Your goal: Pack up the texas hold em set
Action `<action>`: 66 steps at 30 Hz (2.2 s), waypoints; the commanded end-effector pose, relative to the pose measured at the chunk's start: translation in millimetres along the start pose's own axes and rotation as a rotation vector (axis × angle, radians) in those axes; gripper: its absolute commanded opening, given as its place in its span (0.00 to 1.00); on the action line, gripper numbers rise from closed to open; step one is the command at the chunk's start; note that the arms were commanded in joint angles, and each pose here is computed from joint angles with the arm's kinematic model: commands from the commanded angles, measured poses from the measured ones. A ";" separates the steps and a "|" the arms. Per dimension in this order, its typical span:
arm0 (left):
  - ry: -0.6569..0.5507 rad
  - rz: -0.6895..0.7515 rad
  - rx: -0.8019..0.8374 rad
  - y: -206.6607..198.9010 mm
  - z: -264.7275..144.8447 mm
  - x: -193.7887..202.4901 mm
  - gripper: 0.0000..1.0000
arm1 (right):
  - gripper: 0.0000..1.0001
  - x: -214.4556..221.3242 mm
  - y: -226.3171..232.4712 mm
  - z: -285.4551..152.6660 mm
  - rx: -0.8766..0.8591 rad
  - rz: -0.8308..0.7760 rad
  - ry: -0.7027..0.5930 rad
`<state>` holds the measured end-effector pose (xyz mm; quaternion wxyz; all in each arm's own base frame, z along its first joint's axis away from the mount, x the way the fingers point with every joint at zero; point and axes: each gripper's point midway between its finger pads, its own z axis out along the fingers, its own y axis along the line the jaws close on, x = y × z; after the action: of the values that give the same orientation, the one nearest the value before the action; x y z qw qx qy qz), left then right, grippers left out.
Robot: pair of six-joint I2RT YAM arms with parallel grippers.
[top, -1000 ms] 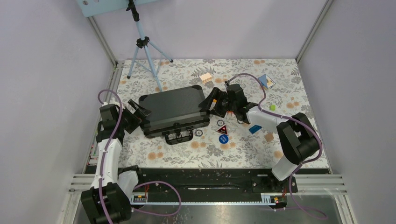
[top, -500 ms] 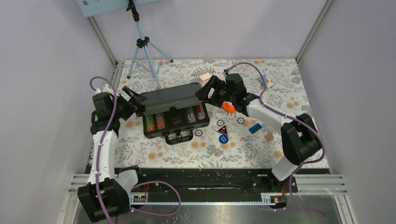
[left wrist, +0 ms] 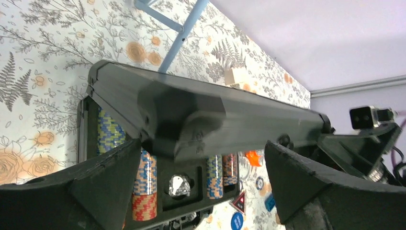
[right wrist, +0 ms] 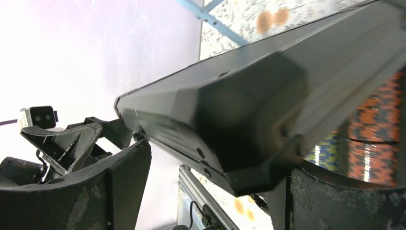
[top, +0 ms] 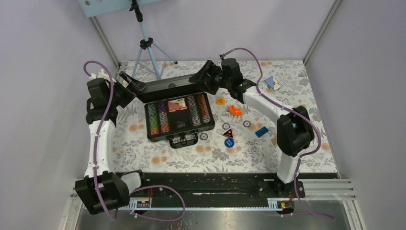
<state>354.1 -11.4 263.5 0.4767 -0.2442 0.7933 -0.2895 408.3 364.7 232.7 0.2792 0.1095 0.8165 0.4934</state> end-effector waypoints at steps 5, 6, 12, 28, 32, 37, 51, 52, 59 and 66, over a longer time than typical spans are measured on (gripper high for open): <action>0.009 0.045 0.063 -29.2 -23.3 0.8 0.99 | 0.87 -16.4 42.4 20.5 -0.119 -0.070 0.027; 0.011 0.048 0.060 -27.1 -23.7 3.5 0.99 | 0.87 -20.7 43.2 21.4 -0.123 -0.075 0.021; 0.020 0.063 0.041 -16.0 -26.5 14.8 0.99 | 0.88 -45.1 42.2 27.5 -0.123 -0.133 -0.009; 0.041 0.077 0.032 -8.2 -26.8 25.1 0.99 | 0.89 -79.0 37.4 41.9 -0.084 -0.207 -0.015; 0.047 0.079 0.029 -6.2 -27.7 28.2 0.99 | 0.89 -83.0 36.7 48.3 -0.070 -0.219 -0.006; 0.055 0.078 0.024 -2.4 -26.9 32.7 0.99 | 0.89 -86.6 33.6 56.9 -0.052 -0.233 0.006; 0.073 0.078 0.014 5.3 -27.3 43.4 0.99 | 0.89 -98.6 29.5 66.3 -0.046 -0.294 -0.019; 0.073 0.077 0.013 5.9 -27.6 43.6 0.99 | 0.89 -98.0 30.3 64.0 -0.047 -0.299 -0.016; 0.069 0.084 0.006 8.6 -30.3 46.9 0.99 | 0.89 -89.1 46.1 31.3 -0.079 -0.343 -0.026; 0.054 0.093 0.005 9.1 -34.6 48.4 0.99 | 0.90 -81.9 57.6 -10.4 -0.113 -0.380 -0.087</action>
<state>302.3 -29.2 229.5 0.4434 -0.2153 0.8251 -0.2762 480.0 364.2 233.4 0.3224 -0.0088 0.8376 0.4409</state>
